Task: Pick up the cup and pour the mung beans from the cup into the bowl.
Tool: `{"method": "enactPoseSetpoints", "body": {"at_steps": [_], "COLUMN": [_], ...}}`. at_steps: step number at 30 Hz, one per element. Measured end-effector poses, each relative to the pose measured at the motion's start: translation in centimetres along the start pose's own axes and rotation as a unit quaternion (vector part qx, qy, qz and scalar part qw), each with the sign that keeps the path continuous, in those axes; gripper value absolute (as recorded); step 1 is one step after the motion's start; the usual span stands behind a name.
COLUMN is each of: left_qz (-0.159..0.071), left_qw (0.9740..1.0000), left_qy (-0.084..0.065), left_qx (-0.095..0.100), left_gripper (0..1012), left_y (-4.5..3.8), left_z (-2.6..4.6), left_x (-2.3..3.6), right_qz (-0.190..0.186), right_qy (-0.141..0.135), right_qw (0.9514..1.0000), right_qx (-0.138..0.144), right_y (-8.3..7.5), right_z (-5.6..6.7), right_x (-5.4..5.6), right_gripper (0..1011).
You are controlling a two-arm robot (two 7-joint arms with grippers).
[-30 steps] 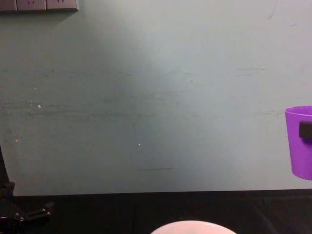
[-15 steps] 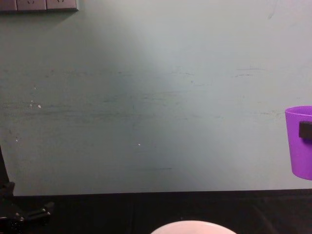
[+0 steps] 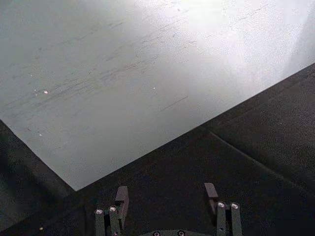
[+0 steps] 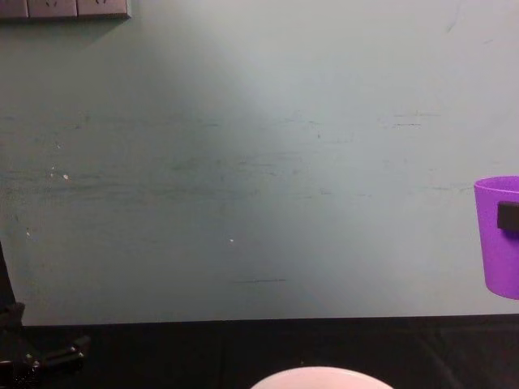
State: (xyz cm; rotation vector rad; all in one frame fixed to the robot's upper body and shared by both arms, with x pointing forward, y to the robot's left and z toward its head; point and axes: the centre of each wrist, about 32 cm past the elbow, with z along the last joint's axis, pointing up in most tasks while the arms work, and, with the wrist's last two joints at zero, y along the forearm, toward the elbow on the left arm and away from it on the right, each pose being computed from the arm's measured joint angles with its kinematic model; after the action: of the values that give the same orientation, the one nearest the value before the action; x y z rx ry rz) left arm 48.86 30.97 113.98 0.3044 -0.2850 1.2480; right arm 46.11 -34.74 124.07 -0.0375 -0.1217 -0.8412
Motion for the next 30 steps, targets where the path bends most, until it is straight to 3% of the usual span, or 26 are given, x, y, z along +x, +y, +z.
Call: {"method": "enactPoseSetpoints", "body": {"at_steps": [30], "left_qz": [0.000], "left_qw": [1.0000], "left_qy": [0.000], "left_qx": [0.000], "left_gripper": [1000], "left_y": [0.00], "left_z": [0.00], "left_x": [0.00], "right_qz": [0.000], "right_qy": [0.000], "right_qw": [1.0000], "right_qx": [0.000], "right_y": [0.00], "right_z": [0.00], "right_x": [0.00], "right_gripper": [726]}}
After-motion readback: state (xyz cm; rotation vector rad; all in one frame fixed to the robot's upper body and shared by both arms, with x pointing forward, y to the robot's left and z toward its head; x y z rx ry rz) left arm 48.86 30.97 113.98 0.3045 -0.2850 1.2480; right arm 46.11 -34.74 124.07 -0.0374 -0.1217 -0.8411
